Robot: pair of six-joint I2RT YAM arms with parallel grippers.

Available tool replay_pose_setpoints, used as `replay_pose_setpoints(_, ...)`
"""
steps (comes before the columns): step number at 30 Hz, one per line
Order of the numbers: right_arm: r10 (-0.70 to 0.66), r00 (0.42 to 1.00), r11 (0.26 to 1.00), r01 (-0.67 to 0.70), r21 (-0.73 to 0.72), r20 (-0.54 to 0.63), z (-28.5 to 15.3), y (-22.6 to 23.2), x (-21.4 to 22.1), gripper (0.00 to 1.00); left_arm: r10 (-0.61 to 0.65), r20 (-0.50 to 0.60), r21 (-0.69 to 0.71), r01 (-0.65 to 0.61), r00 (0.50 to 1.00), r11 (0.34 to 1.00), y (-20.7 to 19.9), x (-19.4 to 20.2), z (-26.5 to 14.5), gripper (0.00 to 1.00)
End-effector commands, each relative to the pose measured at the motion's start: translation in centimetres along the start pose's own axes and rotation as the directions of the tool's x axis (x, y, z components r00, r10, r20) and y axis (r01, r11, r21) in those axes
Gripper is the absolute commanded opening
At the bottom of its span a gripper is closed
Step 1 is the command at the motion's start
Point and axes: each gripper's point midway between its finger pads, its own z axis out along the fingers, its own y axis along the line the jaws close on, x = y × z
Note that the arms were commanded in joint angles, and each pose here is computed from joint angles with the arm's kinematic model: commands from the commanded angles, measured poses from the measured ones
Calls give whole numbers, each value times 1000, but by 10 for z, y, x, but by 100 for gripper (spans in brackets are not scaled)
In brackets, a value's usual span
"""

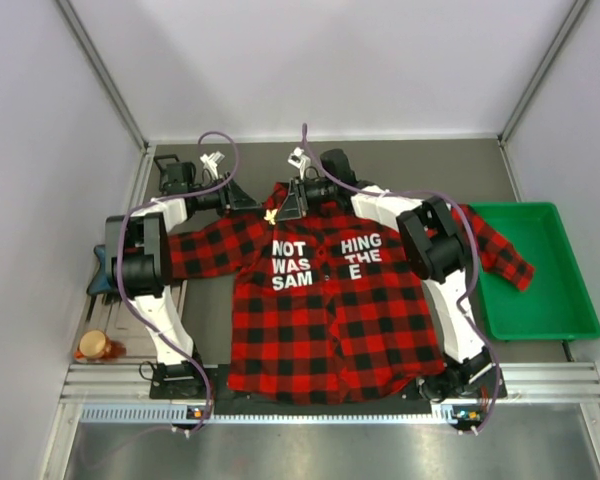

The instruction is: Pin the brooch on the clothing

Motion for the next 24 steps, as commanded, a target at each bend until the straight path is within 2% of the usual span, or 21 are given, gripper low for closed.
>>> replay_pose_setpoints(1, -210, 974, 978, 210, 16, 86, -12, 42, -42, 0, -6, 21, 6, 6, 1000, 1000, -23, -5, 3, 58)
replay_pose_setpoints(10, -261, 963, 965, 260, 19, 66, -8, 47, -35, 0, -73, -7, -1, 73, 997, 997, -26, 3, 14, 61)
replay_pose_setpoints(24, -326, 945, 944, 323, 69, 37, -7, 45, -31, 0, -114, -25, 74, 116, 993, 990, -43, 2, 15, 63)
